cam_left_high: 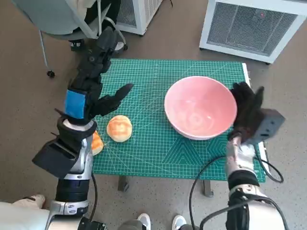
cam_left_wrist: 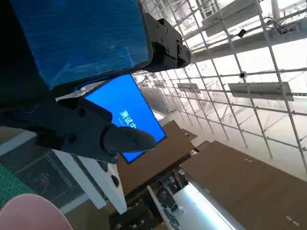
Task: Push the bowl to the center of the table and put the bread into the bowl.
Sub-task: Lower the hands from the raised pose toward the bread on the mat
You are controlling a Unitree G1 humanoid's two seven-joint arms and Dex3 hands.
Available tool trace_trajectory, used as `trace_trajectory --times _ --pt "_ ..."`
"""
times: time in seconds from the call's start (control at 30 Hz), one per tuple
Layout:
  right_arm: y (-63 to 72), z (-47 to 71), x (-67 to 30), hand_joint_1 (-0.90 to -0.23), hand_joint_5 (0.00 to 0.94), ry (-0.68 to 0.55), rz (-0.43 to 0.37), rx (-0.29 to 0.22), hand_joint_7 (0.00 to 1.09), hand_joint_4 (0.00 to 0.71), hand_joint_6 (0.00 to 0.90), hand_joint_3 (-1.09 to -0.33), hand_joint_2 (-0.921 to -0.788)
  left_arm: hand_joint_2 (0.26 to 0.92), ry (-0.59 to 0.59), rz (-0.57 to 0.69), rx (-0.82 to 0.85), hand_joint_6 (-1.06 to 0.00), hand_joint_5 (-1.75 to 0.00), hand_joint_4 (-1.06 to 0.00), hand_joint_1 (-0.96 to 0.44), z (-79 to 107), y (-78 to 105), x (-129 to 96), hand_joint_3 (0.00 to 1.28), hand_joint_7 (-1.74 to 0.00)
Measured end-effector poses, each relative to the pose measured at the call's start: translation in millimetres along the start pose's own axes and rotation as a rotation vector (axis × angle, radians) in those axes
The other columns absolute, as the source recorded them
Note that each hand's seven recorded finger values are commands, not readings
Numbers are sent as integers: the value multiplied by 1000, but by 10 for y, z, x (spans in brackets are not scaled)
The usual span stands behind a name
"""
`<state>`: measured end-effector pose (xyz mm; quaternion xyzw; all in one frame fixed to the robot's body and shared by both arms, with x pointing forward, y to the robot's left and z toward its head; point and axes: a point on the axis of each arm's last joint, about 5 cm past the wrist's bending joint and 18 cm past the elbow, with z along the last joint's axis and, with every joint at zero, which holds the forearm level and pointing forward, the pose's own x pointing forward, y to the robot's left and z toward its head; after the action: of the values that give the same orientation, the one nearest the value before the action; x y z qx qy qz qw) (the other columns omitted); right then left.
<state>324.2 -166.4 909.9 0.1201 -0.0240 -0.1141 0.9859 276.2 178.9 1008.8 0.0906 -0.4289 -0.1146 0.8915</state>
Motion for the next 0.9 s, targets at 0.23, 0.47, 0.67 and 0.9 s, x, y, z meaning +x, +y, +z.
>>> trace_trajectory --times 0.23,0.47,0.67,0.9 --pt "173 44 36 -466 19 28 19 33 632 302 71 -815 -921 921 6 3 10 -359 -3 -265 -313 1 35 -18 251 -13" --pt "340 49 39 -460 21 72 35 84 643 310 76 -816 -921 921 3 13 0 -368 -7 -275 -318 3 57 -30 248 -15" --pt "433 38 31 -457 20 115 46 115 646 309 76 -801 -921 921 6 17 -3 -376 -9 -285 -324 10 68 -72 245 -17" --pt "464 52 39 -449 16 124 57 113 637 306 76 -796 -921 921 22 21 -1 -377 -8 -289 -335 11 89 -159 240 -14"
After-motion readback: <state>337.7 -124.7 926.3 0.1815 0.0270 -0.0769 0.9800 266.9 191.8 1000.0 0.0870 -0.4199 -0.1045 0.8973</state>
